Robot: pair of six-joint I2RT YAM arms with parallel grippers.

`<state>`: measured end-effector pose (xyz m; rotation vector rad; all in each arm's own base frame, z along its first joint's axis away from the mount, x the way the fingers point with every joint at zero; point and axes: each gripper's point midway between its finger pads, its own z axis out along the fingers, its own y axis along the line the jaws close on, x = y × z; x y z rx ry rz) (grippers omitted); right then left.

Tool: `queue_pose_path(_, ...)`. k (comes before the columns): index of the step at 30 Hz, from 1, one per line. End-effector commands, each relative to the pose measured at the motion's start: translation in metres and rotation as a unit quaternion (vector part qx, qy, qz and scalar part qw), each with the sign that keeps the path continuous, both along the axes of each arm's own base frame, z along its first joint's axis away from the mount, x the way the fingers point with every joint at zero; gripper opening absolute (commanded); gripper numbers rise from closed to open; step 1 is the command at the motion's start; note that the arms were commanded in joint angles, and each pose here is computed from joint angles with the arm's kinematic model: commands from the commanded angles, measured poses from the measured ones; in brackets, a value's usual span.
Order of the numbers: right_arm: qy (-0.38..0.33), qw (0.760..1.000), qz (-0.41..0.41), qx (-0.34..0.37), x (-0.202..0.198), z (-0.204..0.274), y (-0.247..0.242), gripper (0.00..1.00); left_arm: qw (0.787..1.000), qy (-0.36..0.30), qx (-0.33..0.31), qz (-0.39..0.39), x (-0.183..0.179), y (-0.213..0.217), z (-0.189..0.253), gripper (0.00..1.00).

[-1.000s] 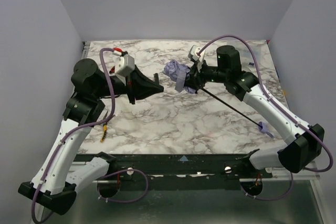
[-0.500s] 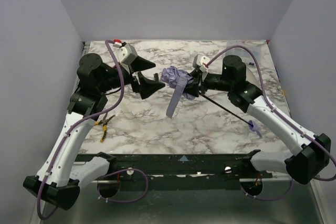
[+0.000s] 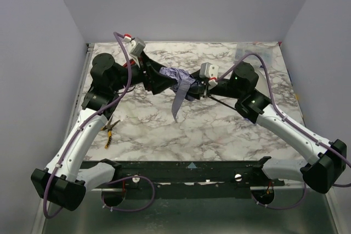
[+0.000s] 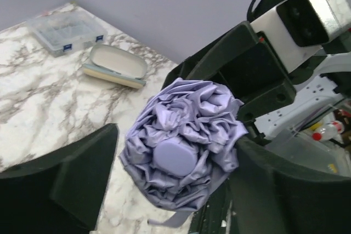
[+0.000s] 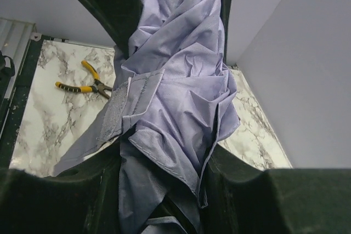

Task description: Open the umbrella

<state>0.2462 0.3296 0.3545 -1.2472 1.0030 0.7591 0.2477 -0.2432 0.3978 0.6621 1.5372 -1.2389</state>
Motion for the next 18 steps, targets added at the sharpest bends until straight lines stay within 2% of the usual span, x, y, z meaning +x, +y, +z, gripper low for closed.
queue_pose_path(1, -0.037, 0.999, -0.004, 0.039, 0.000, 0.025, 0.008, 0.01, 0.999, -0.005, -0.040, -0.024, -0.005, -0.007, 0.016, 0.57)
queue_pose_path(2, -0.033, 0.998, -0.010, 0.044, 0.001, 0.027, 0.007, 0.02, 0.999, -0.006, -0.041, -0.027, -0.006, -0.008, 0.016, 0.37)
queue_pose_path(5, -0.022, 0.998, -0.023, 0.051, 0.005, 0.029, 0.005, 0.06, 0.999, -0.016, -0.037, -0.033, -0.012, -0.007, 0.015, 0.00)
queue_pose_path(6, -0.020, 0.998, -0.028, 0.051, 0.005, 0.030, 0.004, 0.10, 0.998, -0.027, -0.035, -0.036, -0.015, -0.006, 0.017, 0.00)
queue_pose_path(8, -0.002, 0.998, -0.040, 0.048, 0.006, 0.026, 0.001, 0.37, 0.997, -0.063, -0.031, -0.039, -0.020, -0.003, 0.025, 0.00)
queue_pose_path(9, 0.011, 0.998, -0.049, 0.041, 0.008, 0.022, -0.002, 0.56, 0.995, -0.083, -0.028, -0.039, -0.023, -0.002, 0.030, 0.00)
queue_pose_path(12, 0.073, 0.993, -0.092, 0.022, 0.013, 0.006, -0.012, 0.88, 0.990, -0.141, -0.015, -0.027, -0.025, 0.003, 0.048, 0.00)
queue_pose_path(14, 0.106, 0.989, -0.103, 0.005, 0.009, -0.008, -0.018, 0.94, 0.986, -0.162, -0.006, -0.024, -0.025, 0.006, 0.057, 0.00)
queue_pose_path(18, 0.147, 0.984, -0.098, -0.037, -0.008, -0.036, -0.028, 0.94, 0.981, -0.192, 0.002, -0.016, -0.025, 0.012, 0.074, 0.00)
